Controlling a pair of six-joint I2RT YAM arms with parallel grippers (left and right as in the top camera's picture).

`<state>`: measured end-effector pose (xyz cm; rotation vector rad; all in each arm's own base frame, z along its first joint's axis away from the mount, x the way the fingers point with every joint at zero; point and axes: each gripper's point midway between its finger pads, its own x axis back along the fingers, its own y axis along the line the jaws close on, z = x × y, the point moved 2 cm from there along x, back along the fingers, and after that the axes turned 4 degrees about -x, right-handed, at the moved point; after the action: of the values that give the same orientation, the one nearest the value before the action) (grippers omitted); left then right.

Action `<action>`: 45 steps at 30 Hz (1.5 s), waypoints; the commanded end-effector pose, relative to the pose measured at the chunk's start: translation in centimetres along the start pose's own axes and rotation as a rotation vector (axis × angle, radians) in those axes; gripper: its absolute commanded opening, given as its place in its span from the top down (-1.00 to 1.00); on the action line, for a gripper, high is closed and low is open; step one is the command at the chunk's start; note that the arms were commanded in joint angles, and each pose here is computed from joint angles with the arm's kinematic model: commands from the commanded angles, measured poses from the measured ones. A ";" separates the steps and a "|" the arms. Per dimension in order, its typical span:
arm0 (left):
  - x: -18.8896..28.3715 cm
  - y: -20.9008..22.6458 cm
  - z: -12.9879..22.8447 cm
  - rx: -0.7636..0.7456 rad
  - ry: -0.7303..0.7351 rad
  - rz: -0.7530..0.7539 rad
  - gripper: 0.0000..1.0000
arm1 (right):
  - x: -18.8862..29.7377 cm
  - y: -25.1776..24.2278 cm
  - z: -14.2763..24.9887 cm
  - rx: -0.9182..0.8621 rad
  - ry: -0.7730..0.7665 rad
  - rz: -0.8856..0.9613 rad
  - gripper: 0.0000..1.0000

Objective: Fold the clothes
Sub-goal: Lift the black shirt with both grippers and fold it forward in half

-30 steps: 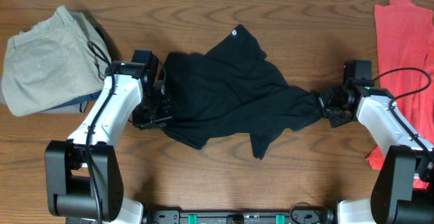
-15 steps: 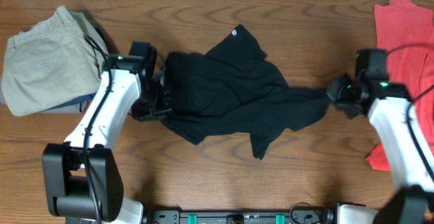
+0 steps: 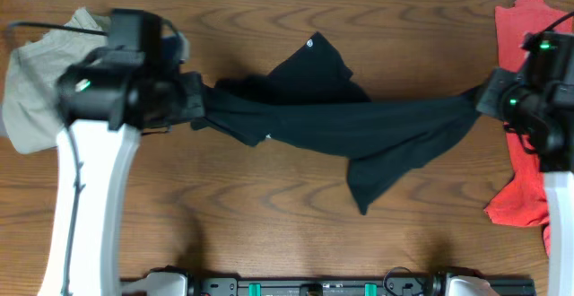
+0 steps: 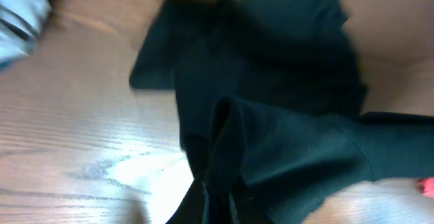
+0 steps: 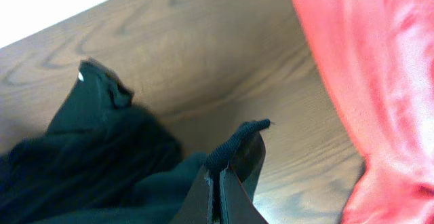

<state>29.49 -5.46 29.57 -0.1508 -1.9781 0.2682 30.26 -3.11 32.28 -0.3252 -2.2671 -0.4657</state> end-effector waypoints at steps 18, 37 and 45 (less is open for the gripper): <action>9.5 -0.4 -5.1 0.022 -0.458 0.045 0.88 | 5.2 0.2 -6.5 0.167 -0.199 0.081 0.98; 7.3 -1.3 -25.9 0.060 -1.011 0.240 0.88 | -2.8 0.2 -20.9 -0.167 -0.583 0.015 0.98; 3.8 -0.4 -20.8 -0.068 -0.699 0.116 0.88 | -4.8 -2.9 -16.3 -0.087 -0.337 0.155 0.98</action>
<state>48.16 -4.64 41.92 -0.3279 -2.7028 0.4925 44.44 -10.95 39.29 -0.5414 -2.5918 -0.5391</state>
